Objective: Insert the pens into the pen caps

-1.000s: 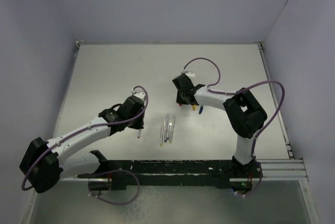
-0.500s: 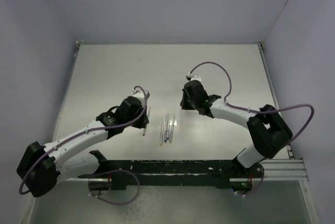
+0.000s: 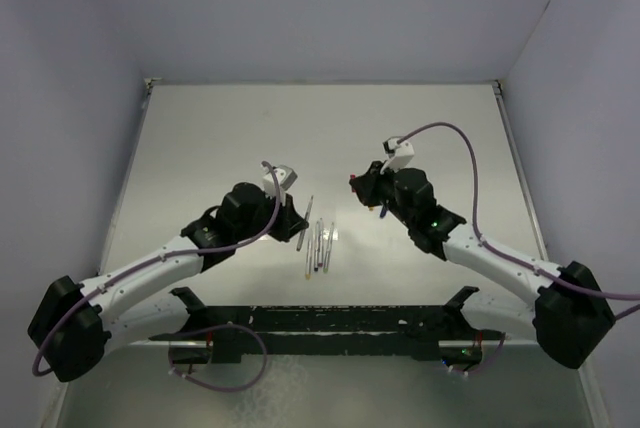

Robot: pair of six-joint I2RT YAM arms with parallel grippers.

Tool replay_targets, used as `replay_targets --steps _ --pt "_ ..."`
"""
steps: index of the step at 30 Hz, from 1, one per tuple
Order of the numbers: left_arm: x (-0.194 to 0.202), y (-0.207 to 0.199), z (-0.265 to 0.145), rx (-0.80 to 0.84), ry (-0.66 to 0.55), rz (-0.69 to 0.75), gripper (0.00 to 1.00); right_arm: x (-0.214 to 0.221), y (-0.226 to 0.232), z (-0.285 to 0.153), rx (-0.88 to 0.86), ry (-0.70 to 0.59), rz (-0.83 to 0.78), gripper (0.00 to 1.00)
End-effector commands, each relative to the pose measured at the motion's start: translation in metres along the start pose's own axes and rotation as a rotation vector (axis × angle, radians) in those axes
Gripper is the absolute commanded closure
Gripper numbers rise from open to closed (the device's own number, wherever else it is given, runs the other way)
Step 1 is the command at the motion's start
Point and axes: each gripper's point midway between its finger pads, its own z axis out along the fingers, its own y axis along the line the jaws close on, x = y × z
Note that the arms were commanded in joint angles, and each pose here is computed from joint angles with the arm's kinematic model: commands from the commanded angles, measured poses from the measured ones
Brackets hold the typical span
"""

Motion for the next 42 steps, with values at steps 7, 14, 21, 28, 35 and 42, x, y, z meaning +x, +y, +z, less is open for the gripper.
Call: replay_targets --steps 7,14,21,28,35,42 --pt "-0.041 -0.086 -0.007 0.416 -0.196 -0.010 1.00 -0.073 0.040 -0.044 -0.241 -0.375 -0.013 1.00" --pt "-0.059 -0.121 -0.005 0.521 -0.274 -0.034 1.00 -0.096 0.062 -0.072 -0.393 -0.522 0.040 1.00" --pt "-0.069 -0.125 -0.005 0.511 -0.289 -0.040 1.00 -0.108 0.073 -0.094 -0.466 -0.569 0.066 1.00" --pt "-0.076 -0.127 -0.008 0.520 -0.322 -0.053 1.00 -0.101 0.078 -0.099 -0.518 -0.554 0.099 1.00" --pt "-0.077 -0.133 -0.007 0.554 -0.323 -0.047 1.00 -0.096 0.082 -0.095 -0.544 -0.532 0.124 1.00" --pt "-0.073 -0.132 -0.003 0.550 -0.307 -0.045 1.00 -0.098 0.086 -0.095 -0.567 -0.528 0.136 1.00"
